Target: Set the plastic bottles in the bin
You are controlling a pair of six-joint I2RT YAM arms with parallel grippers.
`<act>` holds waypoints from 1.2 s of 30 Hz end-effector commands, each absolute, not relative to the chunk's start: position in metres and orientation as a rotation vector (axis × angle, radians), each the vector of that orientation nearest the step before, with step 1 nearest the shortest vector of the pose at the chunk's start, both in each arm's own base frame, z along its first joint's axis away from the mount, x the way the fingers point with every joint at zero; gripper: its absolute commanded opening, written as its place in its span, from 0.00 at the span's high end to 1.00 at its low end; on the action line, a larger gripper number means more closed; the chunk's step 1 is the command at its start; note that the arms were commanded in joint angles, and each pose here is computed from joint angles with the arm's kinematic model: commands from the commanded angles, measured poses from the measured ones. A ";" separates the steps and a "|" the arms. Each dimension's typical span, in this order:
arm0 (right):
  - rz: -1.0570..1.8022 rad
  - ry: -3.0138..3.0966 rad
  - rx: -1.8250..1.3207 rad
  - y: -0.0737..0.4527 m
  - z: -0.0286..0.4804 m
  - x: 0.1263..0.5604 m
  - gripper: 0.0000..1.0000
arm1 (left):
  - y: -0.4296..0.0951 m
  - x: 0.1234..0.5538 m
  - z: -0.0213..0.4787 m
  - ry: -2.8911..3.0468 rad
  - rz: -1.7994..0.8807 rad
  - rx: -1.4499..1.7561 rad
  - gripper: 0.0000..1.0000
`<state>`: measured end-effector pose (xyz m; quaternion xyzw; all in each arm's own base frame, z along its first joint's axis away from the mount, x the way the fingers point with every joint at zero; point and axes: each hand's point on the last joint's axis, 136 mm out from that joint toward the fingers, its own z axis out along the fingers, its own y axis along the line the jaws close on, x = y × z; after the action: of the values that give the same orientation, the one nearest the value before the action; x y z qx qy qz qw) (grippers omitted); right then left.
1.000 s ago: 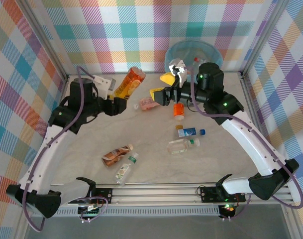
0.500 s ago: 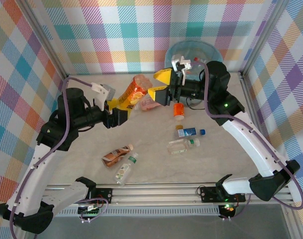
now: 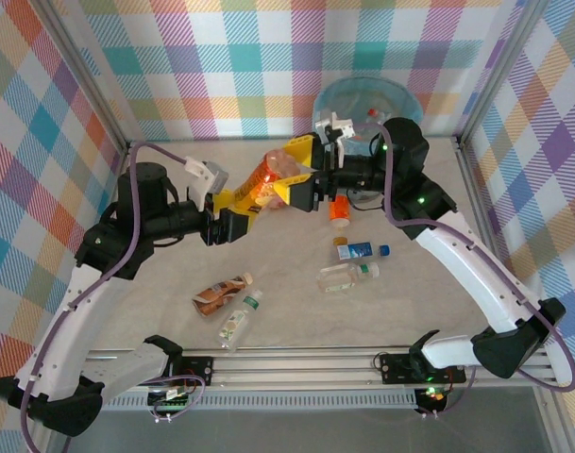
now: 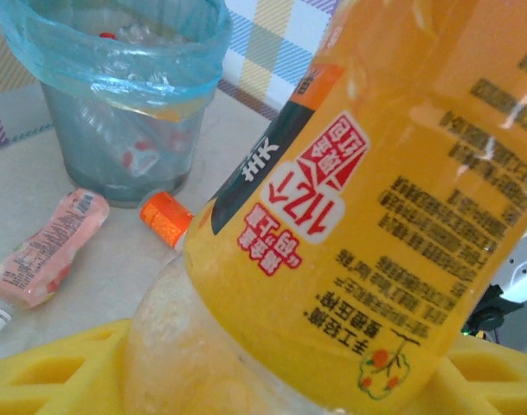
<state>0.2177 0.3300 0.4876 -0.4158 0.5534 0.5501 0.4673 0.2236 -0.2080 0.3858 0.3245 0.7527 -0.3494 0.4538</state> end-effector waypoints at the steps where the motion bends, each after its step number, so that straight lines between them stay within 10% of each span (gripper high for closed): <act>1: 1.334 1.288 -1.083 0.335 0.489 0.210 0.04 | -0.214 0.216 0.396 1.808 -0.893 0.854 0.35; 14: 1.279 1.352 -1.062 0.338 0.485 0.220 0.34 | -0.214 0.218 0.392 1.832 -0.867 0.867 0.33; 20: 1.229 1.356 -1.021 0.332 0.495 0.223 0.43 | -0.206 0.218 0.400 1.803 -0.800 0.845 0.14; 36: 0.557 1.524 -0.613 0.252 0.521 0.333 0.49 | -0.161 0.239 0.432 1.781 -0.554 0.550 0.03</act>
<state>0.2963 0.2839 0.5179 -0.3214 0.6419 0.3323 0.6117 0.2350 -0.1680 0.4195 0.2597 0.7577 -0.2477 0.5451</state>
